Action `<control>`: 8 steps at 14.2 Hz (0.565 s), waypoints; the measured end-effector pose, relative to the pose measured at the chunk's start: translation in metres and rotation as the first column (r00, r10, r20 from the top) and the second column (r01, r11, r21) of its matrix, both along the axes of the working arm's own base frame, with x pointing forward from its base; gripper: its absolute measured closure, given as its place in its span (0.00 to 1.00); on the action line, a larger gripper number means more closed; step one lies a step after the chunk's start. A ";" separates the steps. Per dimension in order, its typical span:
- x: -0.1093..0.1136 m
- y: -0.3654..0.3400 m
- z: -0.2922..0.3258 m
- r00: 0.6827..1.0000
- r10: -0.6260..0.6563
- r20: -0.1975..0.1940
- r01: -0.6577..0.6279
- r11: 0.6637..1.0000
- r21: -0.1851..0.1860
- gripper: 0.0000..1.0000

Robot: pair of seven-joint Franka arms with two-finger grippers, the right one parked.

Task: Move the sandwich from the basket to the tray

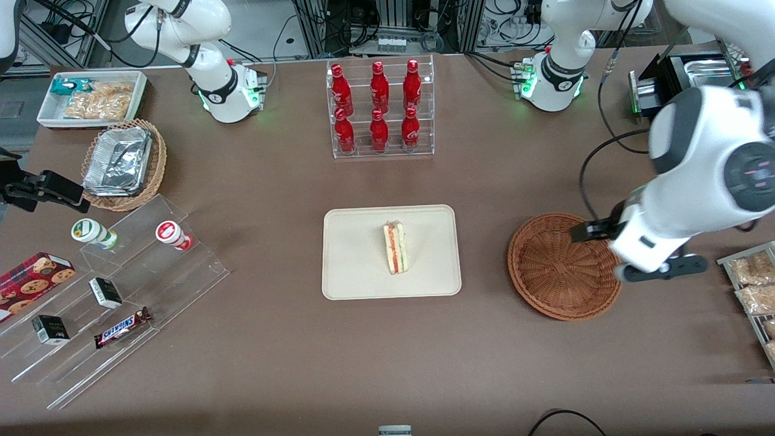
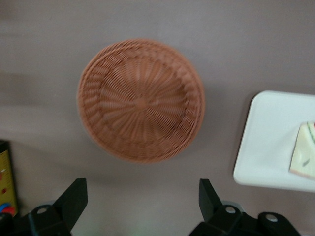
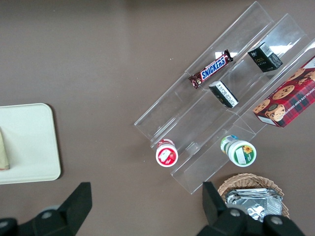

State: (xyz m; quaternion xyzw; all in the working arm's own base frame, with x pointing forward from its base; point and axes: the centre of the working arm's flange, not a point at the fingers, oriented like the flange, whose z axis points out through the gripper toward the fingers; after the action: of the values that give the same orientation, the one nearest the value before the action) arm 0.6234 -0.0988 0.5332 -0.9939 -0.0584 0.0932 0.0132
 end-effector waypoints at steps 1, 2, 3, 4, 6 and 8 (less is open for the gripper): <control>-0.008 0.012 0.012 1.000 0.000 -0.019 0.000 1.000 -0.003 0.00; -0.017 0.019 0.024 1.000 0.003 -0.029 -0.003 1.000 -0.001 0.00; -0.024 0.022 0.035 1.000 0.004 -0.030 -0.004 1.000 0.002 0.00; -0.031 0.022 0.045 1.000 0.004 -0.027 -0.004 1.000 0.004 0.00; -0.044 0.022 0.058 1.000 0.000 -0.020 0.000 1.000 0.005 0.00; -0.062 0.020 0.065 1.000 -0.007 -0.019 0.007 1.000 0.008 0.00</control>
State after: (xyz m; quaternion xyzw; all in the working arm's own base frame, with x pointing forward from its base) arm 0.5616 -0.0793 0.5983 -0.9931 -0.0550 0.1025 0.0180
